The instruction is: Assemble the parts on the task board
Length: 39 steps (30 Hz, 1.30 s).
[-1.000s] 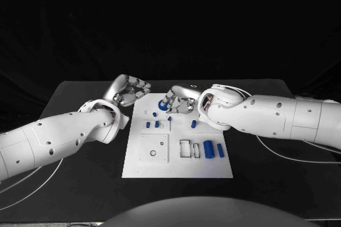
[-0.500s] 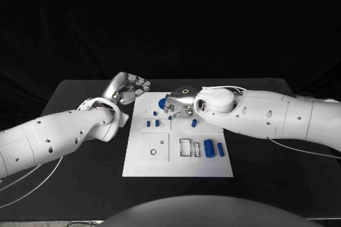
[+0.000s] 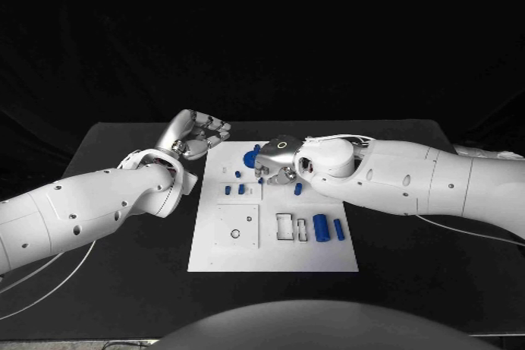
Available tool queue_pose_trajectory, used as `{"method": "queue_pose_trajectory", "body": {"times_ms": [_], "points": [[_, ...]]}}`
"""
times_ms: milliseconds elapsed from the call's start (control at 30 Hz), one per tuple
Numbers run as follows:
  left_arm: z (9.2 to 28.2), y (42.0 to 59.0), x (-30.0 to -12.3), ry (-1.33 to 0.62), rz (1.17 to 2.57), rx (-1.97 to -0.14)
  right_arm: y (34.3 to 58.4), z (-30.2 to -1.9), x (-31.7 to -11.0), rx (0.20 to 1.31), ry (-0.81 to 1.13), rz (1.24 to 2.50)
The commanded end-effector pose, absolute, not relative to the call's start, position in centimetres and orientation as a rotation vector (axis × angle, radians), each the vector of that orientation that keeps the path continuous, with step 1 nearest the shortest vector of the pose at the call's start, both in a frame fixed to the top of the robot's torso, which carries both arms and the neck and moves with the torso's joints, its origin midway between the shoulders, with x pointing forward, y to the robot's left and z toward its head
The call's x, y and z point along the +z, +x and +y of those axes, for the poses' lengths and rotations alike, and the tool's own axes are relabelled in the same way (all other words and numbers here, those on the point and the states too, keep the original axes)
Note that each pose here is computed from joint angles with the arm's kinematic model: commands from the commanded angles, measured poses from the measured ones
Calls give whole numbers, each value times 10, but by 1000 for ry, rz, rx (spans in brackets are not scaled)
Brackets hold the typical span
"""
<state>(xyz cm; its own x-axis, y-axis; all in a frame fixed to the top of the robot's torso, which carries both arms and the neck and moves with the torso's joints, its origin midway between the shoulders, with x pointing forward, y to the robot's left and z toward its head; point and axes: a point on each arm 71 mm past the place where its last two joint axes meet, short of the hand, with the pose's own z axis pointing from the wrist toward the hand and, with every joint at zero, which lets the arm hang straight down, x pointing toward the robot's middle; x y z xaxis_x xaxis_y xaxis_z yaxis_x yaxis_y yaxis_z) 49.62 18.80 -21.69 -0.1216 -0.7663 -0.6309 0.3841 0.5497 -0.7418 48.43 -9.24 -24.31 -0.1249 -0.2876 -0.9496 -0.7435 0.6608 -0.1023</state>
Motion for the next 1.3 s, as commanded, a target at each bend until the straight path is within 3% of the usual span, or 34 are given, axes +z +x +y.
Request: {"method": "queue_pose_trajectory", "body": {"times_ms": [33, 1300], "points": [[186, 496, -214, -349, 1351, -1026, 484, -90, -244, 459, -869, 1688], [185, 496, -213, -346, 1355, -1033, 486, -77, -258, 453, -859, 1695]]}}
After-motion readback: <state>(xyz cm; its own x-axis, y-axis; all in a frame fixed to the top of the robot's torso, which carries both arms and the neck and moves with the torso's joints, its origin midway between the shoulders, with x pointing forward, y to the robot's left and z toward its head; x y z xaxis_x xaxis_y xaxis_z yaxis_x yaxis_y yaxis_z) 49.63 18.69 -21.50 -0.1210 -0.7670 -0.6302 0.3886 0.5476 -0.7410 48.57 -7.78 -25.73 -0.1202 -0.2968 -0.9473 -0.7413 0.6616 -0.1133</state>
